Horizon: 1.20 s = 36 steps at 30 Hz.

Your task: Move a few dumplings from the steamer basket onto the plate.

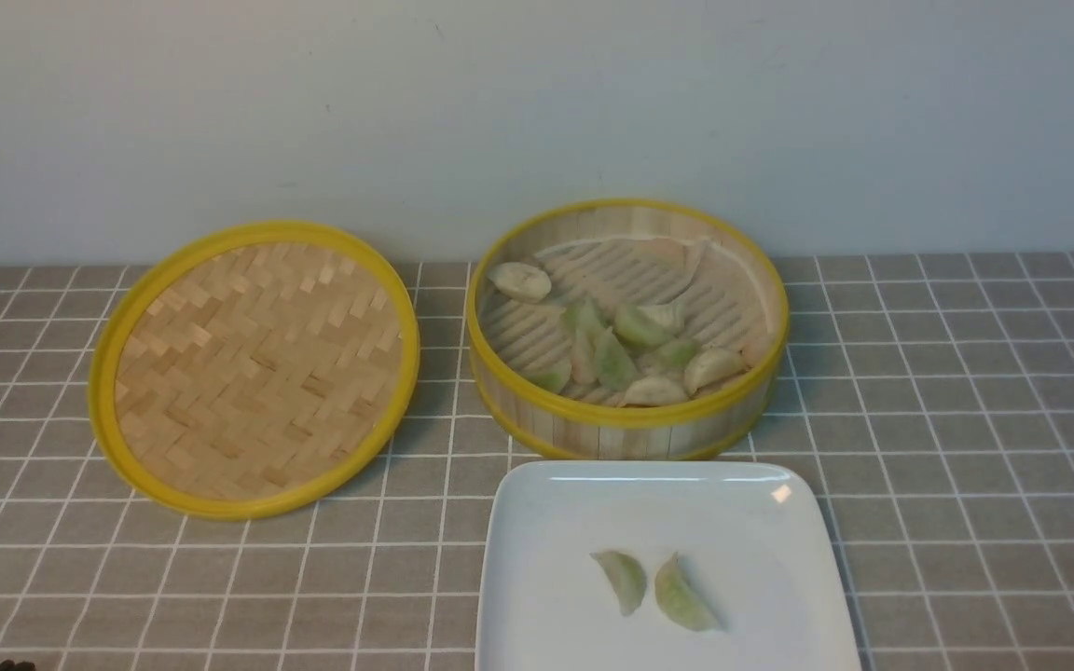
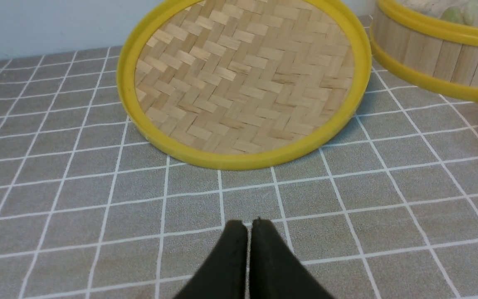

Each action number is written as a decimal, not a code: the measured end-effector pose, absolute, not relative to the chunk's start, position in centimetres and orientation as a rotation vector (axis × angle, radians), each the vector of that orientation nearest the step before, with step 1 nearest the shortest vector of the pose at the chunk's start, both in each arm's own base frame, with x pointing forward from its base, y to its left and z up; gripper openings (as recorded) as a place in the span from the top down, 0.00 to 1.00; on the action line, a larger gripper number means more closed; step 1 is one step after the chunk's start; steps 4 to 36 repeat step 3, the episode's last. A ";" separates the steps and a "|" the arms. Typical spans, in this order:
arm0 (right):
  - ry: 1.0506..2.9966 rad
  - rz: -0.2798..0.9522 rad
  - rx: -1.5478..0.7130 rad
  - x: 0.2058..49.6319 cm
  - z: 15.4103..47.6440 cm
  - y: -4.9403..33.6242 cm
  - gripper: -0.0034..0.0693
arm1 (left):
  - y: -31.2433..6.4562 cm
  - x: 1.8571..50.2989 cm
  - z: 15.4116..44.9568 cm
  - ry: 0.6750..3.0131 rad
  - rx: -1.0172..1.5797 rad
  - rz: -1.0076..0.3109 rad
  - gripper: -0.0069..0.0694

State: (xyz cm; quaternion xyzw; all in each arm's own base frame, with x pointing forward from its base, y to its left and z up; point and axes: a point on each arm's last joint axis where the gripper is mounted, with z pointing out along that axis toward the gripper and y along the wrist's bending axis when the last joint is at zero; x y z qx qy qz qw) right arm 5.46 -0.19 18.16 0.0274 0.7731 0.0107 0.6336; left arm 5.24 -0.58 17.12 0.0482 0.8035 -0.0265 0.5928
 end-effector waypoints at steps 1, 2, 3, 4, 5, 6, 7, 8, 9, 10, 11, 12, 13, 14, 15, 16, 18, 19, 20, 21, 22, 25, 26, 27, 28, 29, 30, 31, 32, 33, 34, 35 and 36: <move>1.768 0.025 0.063 5.5 18.2 -0.2 0.97 | -0.6 5.2 17.1 1.868 0.112 -0.062 0.92; 1.768 0.025 0.063 5.5 18.2 -0.2 0.97 | -0.6 5.2 17.1 1.868 0.112 -0.062 0.92; 1.768 0.025 0.063 5.5 18.2 -0.2 0.97 | -0.6 5.2 17.1 1.868 0.112 -0.062 0.92; 1.768 0.025 0.063 5.5 18.2 -0.2 0.97 | -0.6 5.2 17.1 1.868 0.112 -0.062 0.92; 1.768 0.025 0.063 5.5 18.2 -0.2 0.97 | -0.6 5.2 17.1 1.868 0.112 -0.062 0.92; 1.768 0.025 0.063 5.5 18.2 -0.2 0.97 | -0.6 5.2 17.1 1.868 0.112 -0.062 0.92; 1.768 0.025 0.063 5.5 18.2 -0.2 0.97 | -0.6 5.2 17.1 1.868 0.112 -0.062 0.92; 1.768 0.025 0.063 5.5 18.2 -0.2 0.97 | -0.6 5.2 17.1 1.868 0.112 -0.062 0.92; 1.768 0.025 0.063 5.5 18.2 -0.2 0.97 | -0.6 5.2 17.1 1.868 0.112 -0.062 0.92; 1.768 0.025 0.063 5.5 18.2 -0.2 0.97 | -0.6 5.2 17.1 1.868 0.112 -0.062 0.92; 1.768 0.025 0.063 5.5 18.2 -0.2 0.97 | -0.6 5.2 17.1 1.868 0.112 -0.062 0.92; 1.768 0.025 0.063 5.5 18.2 -0.2 0.97 | -0.6 5.2 17.1 1.868 0.112 -0.062 0.92; 1.768 0.025 0.063 5.5 18.2 -0.2 0.97 | -0.6 5.2 17.1 1.868 0.112 -0.062 0.92; 1.768 0.025 0.063 5.5 18.2 -0.2 0.97 | -0.6 5.2 17.1 1.868 0.112 -0.062 0.92; 1.768 0.025 0.063 5.5 18.2 -0.2 0.97 | -0.6 5.2 17.1 1.868 0.112 -0.062 0.92; 1.768 0.025 0.063 5.5 18.2 -0.2 0.97 | -0.6 5.2 17.1 1.868 0.112 -0.062 0.92; 1.768 0.025 0.063 5.5 18.2 -0.2 0.97 | -0.6 5.2 17.1 1.868 0.112 -0.062 0.92; 1.768 0.025 0.063 5.5 18.2 -0.2 0.97 | -0.6 5.2 17.1 1.868 0.112 -0.062 0.92; 1.768 0.025 0.063 5.5 18.2 -0.2 0.97 | -0.6 5.2 17.1 1.868 0.112 -0.062 0.92; 1.768 0.025 0.063 5.5 18.2 -0.2 0.97 | -0.6 5.2 17.1 1.868 0.112 -0.062 0.92; 1.768 0.025 0.063 5.5 18.2 -0.2 0.97 | -0.6 5.2 17.1 1.868 0.112 -0.062 0.92; 1.768 0.025 0.063 5.5 18.2 -0.2 0.97 | -0.6 5.2 17.1 1.868 0.112 -0.062 0.92; 1.768 0.025 0.063 5.5 18.2 -0.2 0.97 | -0.6 5.2 17.1 1.868 0.112 -0.062 0.92; 1.768 0.025 0.063 5.5 18.2 -0.2 0.97 | -0.6 5.2 17.1 1.868 0.112 -0.062 0.92; 1.768 0.025 0.063 5.5 18.2 -0.2 0.97 | -0.6 5.2 17.1 1.868 0.112 -0.062 0.92; 1.768 0.025 0.063 5.5 18.2 -0.2 0.97 | -0.6 5.2 17.1 1.868 0.112 -0.062 0.92; 1.768 0.025 0.063 5.5 18.2 -0.2 0.97 | -0.6 5.2 17.1 1.868 0.112 -0.062 0.92; 1.768 0.025 0.063 5.5 18.2 -0.2 0.97 | -0.6 5.2 17.1 1.868 0.112 -0.062 0.92; 1.768 0.025 0.063 5.5 18.2 -0.2 0.97 | -0.6 5.2 17.1 1.868 0.112 -0.062 0.92; 1.768 0.025 0.063 5.5 18.2 -0.2 0.97 | -0.6 5.2 17.1 1.868 0.112 -0.062 0.92; 1.768 0.025 0.063 5.5 18.2 -0.2 0.97 | -0.6 5.2 17.1 1.868 0.112 -0.062 0.92; 1.768 0.025 0.063 5.5 18.2 -0.2 0.97 | -0.6 5.2 17.1 1.868 0.112 -0.062 0.92; 1.768 0.025 0.063 5.5 18.2 -0.2 0.97 | -0.6 5.2 17.1 1.868 0.112 -0.062 0.92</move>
